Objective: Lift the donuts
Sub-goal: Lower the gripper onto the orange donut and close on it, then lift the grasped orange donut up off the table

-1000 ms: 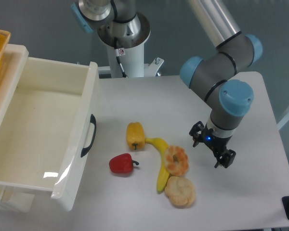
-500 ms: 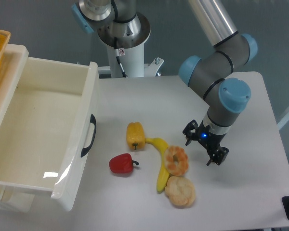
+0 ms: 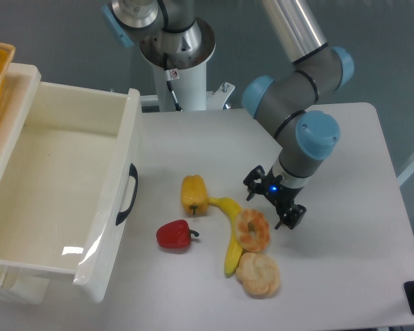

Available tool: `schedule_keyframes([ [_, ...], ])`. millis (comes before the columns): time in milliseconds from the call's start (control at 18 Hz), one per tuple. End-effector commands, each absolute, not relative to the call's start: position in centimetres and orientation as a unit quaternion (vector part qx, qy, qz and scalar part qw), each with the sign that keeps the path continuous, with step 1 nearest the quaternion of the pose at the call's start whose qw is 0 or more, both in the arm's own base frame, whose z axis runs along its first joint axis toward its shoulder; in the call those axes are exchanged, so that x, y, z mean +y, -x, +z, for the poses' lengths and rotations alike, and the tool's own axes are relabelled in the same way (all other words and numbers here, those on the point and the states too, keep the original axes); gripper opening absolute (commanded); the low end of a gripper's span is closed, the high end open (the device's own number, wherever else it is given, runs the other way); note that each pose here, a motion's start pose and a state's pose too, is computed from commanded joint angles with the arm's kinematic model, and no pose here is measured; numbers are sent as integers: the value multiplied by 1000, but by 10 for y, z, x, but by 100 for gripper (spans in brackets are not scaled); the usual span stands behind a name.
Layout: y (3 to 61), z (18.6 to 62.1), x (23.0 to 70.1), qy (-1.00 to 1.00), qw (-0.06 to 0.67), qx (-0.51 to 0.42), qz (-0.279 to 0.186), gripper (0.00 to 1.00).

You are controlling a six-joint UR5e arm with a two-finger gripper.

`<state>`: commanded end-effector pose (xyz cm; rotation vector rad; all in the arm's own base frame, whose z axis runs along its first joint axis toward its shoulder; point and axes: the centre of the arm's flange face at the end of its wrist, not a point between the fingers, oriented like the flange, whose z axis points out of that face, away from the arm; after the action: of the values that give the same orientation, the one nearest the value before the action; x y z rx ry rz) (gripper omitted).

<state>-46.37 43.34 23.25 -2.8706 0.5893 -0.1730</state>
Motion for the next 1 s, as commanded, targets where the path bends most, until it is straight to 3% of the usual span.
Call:
schedule_keyframes([
  [222, 457, 224, 442, 973, 100, 198, -66, 99],
  [444, 457, 220, 443, 974, 97, 193, -70, 64],
  [778, 457, 218, 446, 974, 94, 195, -69, 19],
  [1000, 463, 228, 448, 974, 97, 196, -59, 2],
])
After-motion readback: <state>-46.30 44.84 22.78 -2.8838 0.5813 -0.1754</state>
